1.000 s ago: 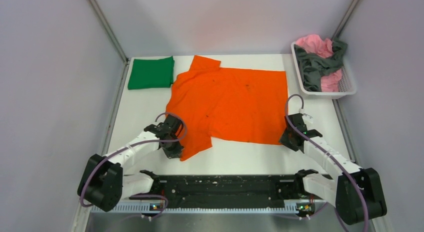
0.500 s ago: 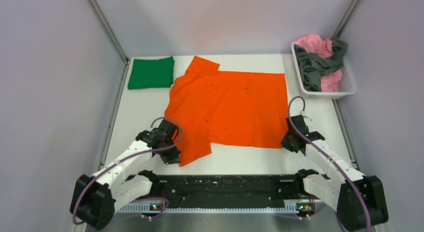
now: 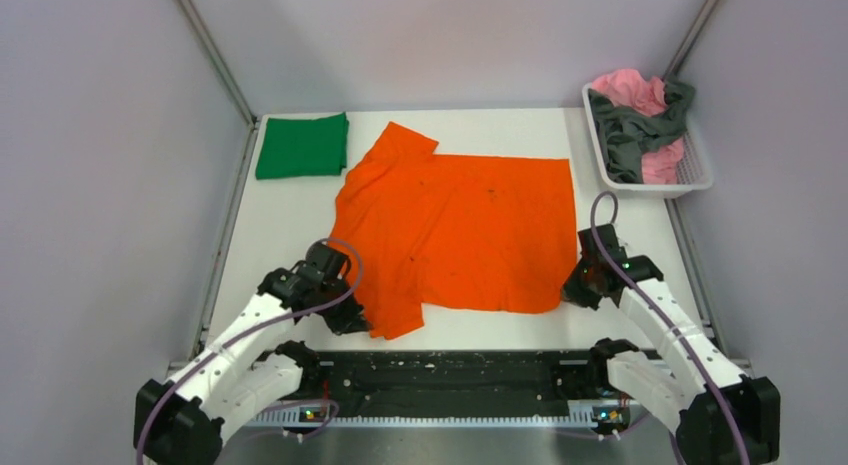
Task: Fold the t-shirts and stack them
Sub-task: Grab the side of the flattened tshirt closest away from the robot with both arms, then fold the flattened tshirt in 1/3 of the way, then grab the side of the flattened tshirt furthest away from the robot with both arms
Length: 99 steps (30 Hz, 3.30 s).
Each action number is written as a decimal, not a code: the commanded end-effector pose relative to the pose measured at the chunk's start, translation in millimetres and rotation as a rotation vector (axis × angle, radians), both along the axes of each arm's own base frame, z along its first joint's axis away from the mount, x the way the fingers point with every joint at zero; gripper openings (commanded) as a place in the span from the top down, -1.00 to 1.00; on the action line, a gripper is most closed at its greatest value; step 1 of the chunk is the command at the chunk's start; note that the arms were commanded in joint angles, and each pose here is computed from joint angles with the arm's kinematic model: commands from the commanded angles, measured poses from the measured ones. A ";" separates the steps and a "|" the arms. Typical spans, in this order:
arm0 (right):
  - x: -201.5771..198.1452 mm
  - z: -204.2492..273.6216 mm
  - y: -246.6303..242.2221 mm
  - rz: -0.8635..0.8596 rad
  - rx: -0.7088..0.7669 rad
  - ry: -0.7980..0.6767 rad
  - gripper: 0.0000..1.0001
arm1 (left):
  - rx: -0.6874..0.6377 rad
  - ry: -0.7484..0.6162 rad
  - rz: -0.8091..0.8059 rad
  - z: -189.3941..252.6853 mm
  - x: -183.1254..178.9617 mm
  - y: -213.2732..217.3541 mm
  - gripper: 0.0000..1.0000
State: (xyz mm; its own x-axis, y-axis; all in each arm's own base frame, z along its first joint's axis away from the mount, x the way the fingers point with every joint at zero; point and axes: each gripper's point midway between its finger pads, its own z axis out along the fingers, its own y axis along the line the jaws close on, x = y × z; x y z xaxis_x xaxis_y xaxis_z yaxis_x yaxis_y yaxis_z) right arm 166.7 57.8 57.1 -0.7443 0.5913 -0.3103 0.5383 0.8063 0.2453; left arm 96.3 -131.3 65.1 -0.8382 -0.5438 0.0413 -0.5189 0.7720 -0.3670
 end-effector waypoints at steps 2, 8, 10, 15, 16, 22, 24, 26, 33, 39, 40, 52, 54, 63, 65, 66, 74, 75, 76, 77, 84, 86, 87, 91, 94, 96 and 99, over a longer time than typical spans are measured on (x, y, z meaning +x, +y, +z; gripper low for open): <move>44.0 29.2 4.1 0.092 -0.040 -0.111 1.00 | -0.093 -0.243 -0.132 47.1 79.0 -42.5 1.00; 85.0 42.6 9.3 0.141 -0.010 -0.147 1.00 | 0.014 -0.349 -0.161 72.6 156.6 -49.5 1.00; 97.3 45.2 3.4 0.130 -0.007 -0.149 1.00 | 0.010 -0.364 -0.114 76.1 183.1 -44.0 1.00; 125.2 59.7 -17.4 0.105 -0.043 -0.183 1.00 | -0.028 -0.452 -0.025 93.1 245.8 -25.0 1.00; 130.3 62.4 -21.1 0.104 -0.054 -0.187 1.00 | -0.028 -0.476 -0.030 102.0 257.0 -24.1 1.00; 153.3 66.4 -33.5 0.094 -0.077 -0.185 1.00 | 0.025 -0.513 -0.022 111.0 296.7 -10.3 1.00; 160.0 65.5 -36.8 0.088 -0.081 -0.184 1.00 | 0.041 -0.528 -0.014 111.3 306.8 -4.2 1.00; 167.1 64.9 -39.3 0.083 -0.085 -0.184 1.00 | 0.054 -0.545 -0.019 111.0 315.9 0.0 1.00; 189.0 48.3 -42.1 0.085 -0.100 -0.143 1.00 | 0.082 -0.547 -0.057 96.1 347.8 3.8 1.00; 212.3 37.3 -54.6 0.057 -0.164 -0.114 0.18 | 0.179 -0.536 -0.046 85.6 383.2 20.2 0.29; 215.3 38.3 -57.8 0.041 -0.178 -0.113 -0.07 | 0.203 -0.523 -0.032 83.1 388.8 25.5 -0.11; 194.9 33.4 27.9 0.306 0.042 -0.254 -0.54 | 0.056 -0.431 -0.079 54.6 334.2 -8.8 -0.97; 192.8 22.9 46.2 0.348 0.082 -0.239 -0.56 | 0.031 -0.385 -0.090 32.9 319.5 -14.3 -0.97; 155.1 -33.0 48.9 0.339 0.105 -0.139 -0.59 | 0.137 -0.235 -0.050 -36.5 272.0 10.0 -0.98; 133.4 -42.5 39.8 0.321 0.077 -0.102 -0.60 | 0.151 -0.211 -0.039 -44.0 249.9 16.1 -0.97; 121.4 -46.8 36.1 0.314 0.069 -0.079 -0.60 | 0.158 -0.205 -0.030 -43.5 239.1 19.3 -0.98; 19.2 -51.1 20.5 0.232 0.089 0.086 -0.60 | 0.163 -0.084 -0.001 -45.1 136.7 33.0 -0.97; 11.7 -47.4 20.1 0.230 0.093 0.090 -0.60 | 0.169 -0.077 0.004 -40.7 126.9 34.9 -0.97; 7.3 -42.4 20.6 0.231 0.101 0.084 -0.60 | 0.166 -0.082 0.006 -33.6 119.6 34.9 -0.98; 7.2 -35.7 23.7 0.243 0.117 0.064 -0.60 | 0.164 -0.094 0.008 -26.0 115.0 35.0 -0.98; 78.5 42.2 25.1 0.284 0.058 -0.247 -0.97 | 0.126 -0.343 -0.032 66.1 169.4 21.8 -0.97; 99.0 52.6 12.6 0.253 -0.024 -0.304 -0.97 | 0.157 -0.418 -0.038 83.1 200.6 22.0 -0.97; 110.6 58.4 8.1 0.237 -0.054 -0.335 -0.97 | 0.182 -0.454 -0.035 90.7 219.2 23.3 -0.98; 156.3 72.4 2.2 0.213 -0.111 -0.423 -0.97 | 0.296 -0.523 -0.074 106.6 296.6 25.7 -0.98; 184.1 71.1 -4.4 0.191 -0.122 -0.410 -0.97 | 0.361 -0.529 -0.116 105.8 356.6 21.6 -0.97; 196.8 66.8 -8.3 0.181 -0.123 -0.388 -0.97 | 0.393 -0.535 -0.145 99.7 394.8 17.7 -0.97; 207.9 58.7 -15.7 0.170 -0.155 -0.363 -0.97 | 0.404 -0.586 -0.184 97.6 449.9 6.1 -0.98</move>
State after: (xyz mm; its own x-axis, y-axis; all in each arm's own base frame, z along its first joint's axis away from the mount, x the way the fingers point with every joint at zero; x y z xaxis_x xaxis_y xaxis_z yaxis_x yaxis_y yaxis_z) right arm 344.1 55.8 100.8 -0.7077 0.4072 -0.5774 0.2870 0.9124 0.2917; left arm 495.4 -123.9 165.7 -0.7453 -0.3744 -0.5517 -0.2443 0.9232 -0.2966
